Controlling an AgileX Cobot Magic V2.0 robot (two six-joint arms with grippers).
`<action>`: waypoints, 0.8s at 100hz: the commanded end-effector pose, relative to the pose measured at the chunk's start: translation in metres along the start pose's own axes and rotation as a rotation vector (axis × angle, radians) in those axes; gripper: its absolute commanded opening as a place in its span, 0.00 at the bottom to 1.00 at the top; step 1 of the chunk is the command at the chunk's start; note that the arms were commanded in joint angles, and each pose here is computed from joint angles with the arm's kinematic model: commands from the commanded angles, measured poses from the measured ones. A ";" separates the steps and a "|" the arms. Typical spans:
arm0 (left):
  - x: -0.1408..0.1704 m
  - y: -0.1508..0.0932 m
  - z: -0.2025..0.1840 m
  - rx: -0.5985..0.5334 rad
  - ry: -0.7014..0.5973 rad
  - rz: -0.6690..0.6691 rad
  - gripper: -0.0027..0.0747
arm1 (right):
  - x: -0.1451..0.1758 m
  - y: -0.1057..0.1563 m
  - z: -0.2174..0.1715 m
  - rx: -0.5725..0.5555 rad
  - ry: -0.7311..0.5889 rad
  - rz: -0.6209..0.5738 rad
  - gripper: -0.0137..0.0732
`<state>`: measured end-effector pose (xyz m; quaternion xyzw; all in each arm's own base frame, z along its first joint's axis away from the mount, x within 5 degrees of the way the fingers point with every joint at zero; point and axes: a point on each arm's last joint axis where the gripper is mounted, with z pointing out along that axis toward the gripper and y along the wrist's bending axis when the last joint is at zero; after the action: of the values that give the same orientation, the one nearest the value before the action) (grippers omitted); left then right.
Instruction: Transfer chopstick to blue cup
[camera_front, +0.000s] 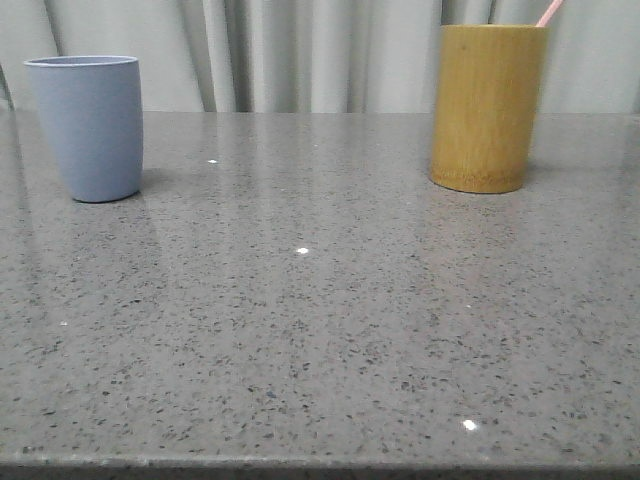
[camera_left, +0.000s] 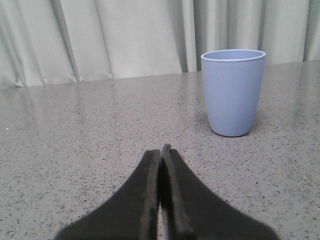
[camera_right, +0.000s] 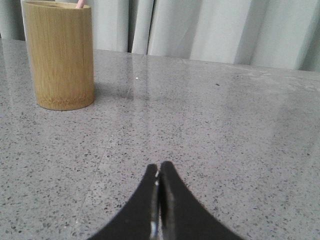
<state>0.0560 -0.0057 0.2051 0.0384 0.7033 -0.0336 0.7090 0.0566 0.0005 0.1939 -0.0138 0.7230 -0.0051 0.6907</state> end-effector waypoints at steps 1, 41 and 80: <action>-0.007 0.000 -0.003 0.003 -0.108 -0.010 0.01 | -0.008 0.000 -0.002 0.005 -0.097 -0.010 0.08; -0.007 0.000 -0.003 0.003 -0.108 -0.010 0.01 | -0.008 0.000 -0.002 0.005 -0.097 -0.010 0.08; -0.018 0.000 -0.005 0.005 -0.216 -0.070 0.01 | -0.028 0.000 -0.006 0.000 -0.319 -0.005 0.08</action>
<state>0.0558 -0.0058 0.2096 0.0319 0.6858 -0.0414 0.7259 0.0564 0.0010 0.2058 -0.0148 0.6762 -0.0035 0.7365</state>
